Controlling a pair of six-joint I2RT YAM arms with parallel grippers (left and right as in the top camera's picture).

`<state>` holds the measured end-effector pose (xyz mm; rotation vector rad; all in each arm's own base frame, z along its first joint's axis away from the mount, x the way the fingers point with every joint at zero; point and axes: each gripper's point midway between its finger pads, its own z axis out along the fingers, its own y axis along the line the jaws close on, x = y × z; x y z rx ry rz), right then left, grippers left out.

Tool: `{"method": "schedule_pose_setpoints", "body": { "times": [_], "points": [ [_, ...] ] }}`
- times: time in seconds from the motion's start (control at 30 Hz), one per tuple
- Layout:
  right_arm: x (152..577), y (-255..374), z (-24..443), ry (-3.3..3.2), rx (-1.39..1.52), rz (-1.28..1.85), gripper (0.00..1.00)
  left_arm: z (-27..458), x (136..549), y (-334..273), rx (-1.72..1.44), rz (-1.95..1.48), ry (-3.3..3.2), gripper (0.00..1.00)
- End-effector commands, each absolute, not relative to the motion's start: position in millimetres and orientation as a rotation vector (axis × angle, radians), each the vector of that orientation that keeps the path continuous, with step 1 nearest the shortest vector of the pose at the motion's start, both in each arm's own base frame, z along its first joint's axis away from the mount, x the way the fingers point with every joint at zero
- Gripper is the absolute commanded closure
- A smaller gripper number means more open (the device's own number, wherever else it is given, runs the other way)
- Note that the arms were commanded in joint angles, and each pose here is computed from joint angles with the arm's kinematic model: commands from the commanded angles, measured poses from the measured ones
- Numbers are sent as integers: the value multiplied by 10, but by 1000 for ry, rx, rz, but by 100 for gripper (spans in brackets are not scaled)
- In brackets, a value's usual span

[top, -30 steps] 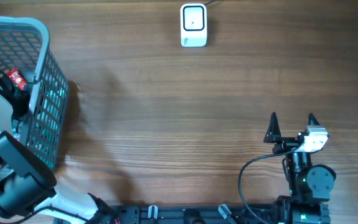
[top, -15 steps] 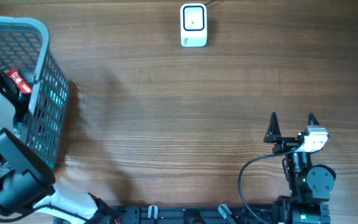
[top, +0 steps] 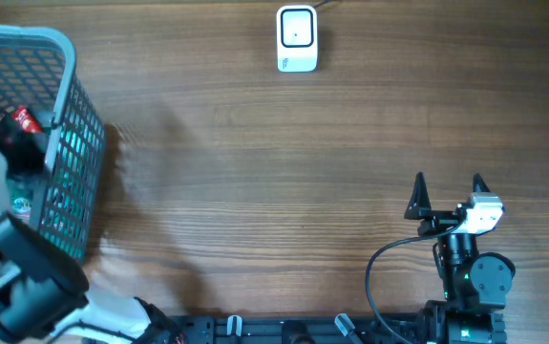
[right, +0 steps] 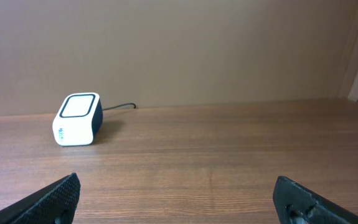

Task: Scan the item barcode
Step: 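Lift the wipes pack out and place it on the table centre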

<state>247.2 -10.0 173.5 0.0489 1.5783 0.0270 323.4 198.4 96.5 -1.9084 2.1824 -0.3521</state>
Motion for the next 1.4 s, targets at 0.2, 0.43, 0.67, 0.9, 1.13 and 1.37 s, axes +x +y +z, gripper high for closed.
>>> {"method": "schedule_pose_setpoints", "body": {
  "times": [0.2,0.43,0.67,0.9,1.13,1.37],
  "points": [
    [2468,-67,1752,1570,40,46,0,3573,3046,1851,-1398,-383,1732,96],
    [2468,-68,1752,1570,40,46,0,3413,3084,240,-925,-581,2189,95],
    [2468,-68,1752,1570,40,46,0,2355,3201,-1047,-464,-619,2584,95],
    [2468,-68,1752,1570,40,46,0,1176,3123,-2009,-155,-633,2813,92],
    [2468,-68,1751,1570,40,45,0,391,2810,-2455,23,-549,3017,95],
    [2468,-68,1752,1570,40,45,0,1380,3050,-2649,200,-691,2787,0]
  ]
}}
